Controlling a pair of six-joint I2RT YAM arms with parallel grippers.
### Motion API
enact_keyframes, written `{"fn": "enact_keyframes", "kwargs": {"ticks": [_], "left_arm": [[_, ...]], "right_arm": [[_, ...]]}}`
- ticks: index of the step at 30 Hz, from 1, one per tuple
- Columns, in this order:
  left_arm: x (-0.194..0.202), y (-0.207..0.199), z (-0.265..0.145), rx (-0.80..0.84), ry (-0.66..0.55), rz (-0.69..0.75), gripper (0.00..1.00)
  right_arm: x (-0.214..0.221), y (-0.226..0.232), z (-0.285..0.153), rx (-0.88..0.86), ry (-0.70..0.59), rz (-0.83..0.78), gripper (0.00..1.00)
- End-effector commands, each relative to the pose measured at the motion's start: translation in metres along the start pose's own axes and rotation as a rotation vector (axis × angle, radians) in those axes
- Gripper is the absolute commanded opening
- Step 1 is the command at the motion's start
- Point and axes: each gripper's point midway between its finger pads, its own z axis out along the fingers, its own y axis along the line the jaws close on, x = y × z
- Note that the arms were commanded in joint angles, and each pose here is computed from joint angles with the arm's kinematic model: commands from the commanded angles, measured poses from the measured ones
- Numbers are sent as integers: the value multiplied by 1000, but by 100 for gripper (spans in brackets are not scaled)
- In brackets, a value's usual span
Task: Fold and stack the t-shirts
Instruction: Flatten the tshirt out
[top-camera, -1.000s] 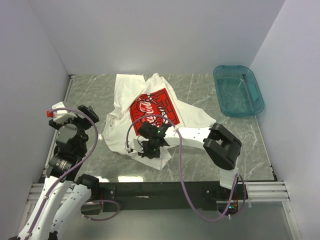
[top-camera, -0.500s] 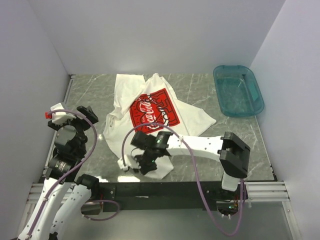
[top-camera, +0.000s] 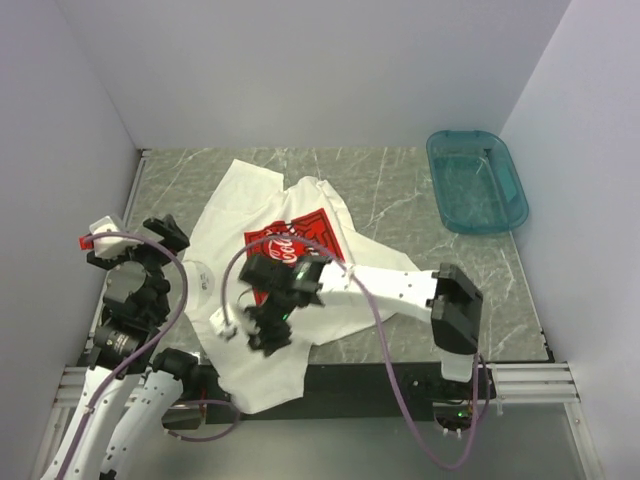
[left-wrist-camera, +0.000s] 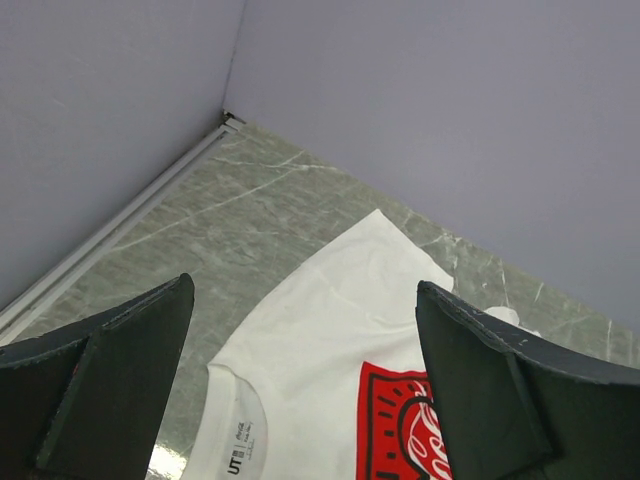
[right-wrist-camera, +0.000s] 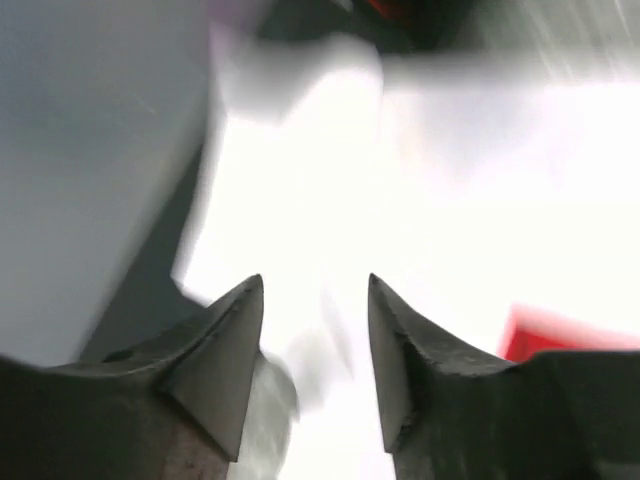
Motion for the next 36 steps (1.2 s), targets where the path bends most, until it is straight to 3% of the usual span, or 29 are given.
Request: {"fn": "enact_keyframes", "kwargs": {"ticks": [1, 6, 8, 9, 12, 13, 14, 17, 18, 22, 24, 27, 36], "left_arm": [[4, -14, 5, 52, 14, -14, 99], [36, -53, 21, 175, 147, -15, 99], [63, -69, 36, 220, 259, -26, 100], [66, -90, 36, 324, 317, -56, 99], [90, -92, 78, 323, 465, -178, 95], [88, -97, 89, 377, 508, -278, 94], [115, -93, 106, 357, 600, -319, 90], [133, -101, 130, 397, 690, -396, 84], [135, -103, 132, 404, 701, -395, 84], [141, -85, 126, 368, 696, -275, 84], [135, -66, 115, 299, 657, -203, 85], [121, -39, 101, 205, 574, -93, 89], [90, -32, 69, 208, 424, -25, 93]], "right_arm": [[27, -46, -88, 253, -59, 132, 57], [104, -124, -190, 738, -161, 480, 70], [154, -144, -226, 871, -196, 697, 72], [186, -154, -251, 960, -199, 807, 71], [236, -170, -261, 972, -222, 1037, 68], [250, -178, -275, 982, -254, 1082, 65], [268, -185, -269, 963, -252, 1150, 65], [281, -210, -288, 971, -264, 1208, 63], [300, -216, -273, 927, -236, 1268, 63], [312, -258, -280, 941, -273, 1352, 62], [334, -267, -261, 919, -256, 1475, 61], [336, -285, -256, 890, -297, 1535, 58], [356, -293, -253, 964, -259, 1583, 57]]}}
